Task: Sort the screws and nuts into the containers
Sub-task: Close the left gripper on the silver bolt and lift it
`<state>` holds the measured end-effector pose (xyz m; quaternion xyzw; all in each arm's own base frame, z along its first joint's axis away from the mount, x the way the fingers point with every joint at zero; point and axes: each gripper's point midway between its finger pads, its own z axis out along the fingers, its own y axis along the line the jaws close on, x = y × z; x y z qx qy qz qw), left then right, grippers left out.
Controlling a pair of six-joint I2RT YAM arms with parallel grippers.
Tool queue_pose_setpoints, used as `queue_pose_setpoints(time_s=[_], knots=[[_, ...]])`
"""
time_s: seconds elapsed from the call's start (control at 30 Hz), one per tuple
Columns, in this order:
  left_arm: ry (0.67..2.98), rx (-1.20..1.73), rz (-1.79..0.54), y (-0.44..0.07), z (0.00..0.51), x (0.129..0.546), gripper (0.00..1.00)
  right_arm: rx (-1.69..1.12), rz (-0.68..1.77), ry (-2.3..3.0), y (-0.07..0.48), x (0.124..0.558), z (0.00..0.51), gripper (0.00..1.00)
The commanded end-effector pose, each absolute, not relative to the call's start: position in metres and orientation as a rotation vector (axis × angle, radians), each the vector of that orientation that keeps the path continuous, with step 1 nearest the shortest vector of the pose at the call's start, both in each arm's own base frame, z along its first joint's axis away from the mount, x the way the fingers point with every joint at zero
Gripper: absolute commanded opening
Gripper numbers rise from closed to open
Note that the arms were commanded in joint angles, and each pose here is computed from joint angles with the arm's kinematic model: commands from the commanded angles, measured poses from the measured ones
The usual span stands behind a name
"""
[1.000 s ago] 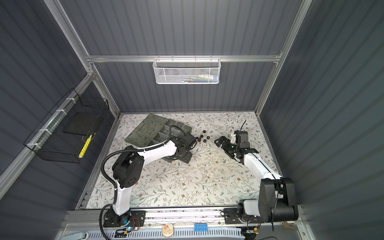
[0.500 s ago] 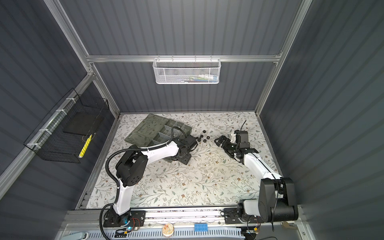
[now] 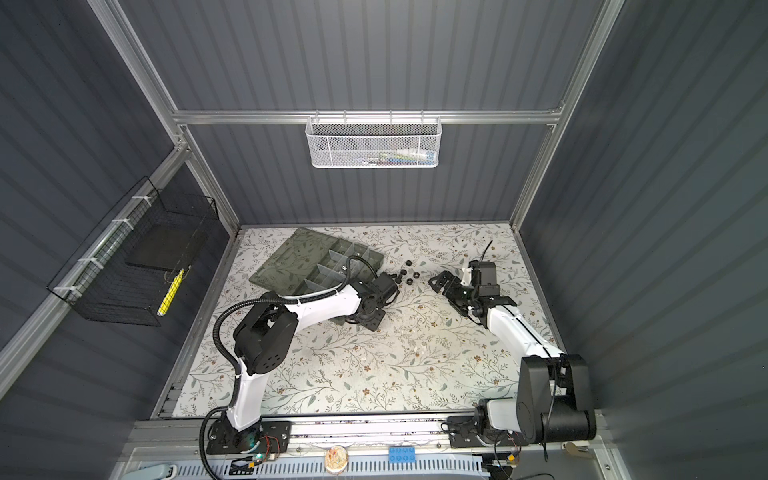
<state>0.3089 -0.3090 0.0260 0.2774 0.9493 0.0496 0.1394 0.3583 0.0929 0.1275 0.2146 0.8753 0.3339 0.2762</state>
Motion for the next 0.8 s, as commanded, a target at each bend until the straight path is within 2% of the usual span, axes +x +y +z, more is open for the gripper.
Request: queue_pose_setpoints(time_s=[0.0,0.2,0.77], knots=[[2.815,0.86,0.178,-0.306,-0.001,0.296,0.49,0.571,0.906,2.336,0.092,0.36,0.132,0.99],[2.81,0.887,0.207,-0.305,-0.006,0.298,0.34,0.556,0.911,2.328,0.093,0.357,0.134,0.99],[2.841,0.916,0.245,-0.29,-0.018,0.285,0.18,0.511,0.939,2.299,0.098,0.351,0.138,0.99]])
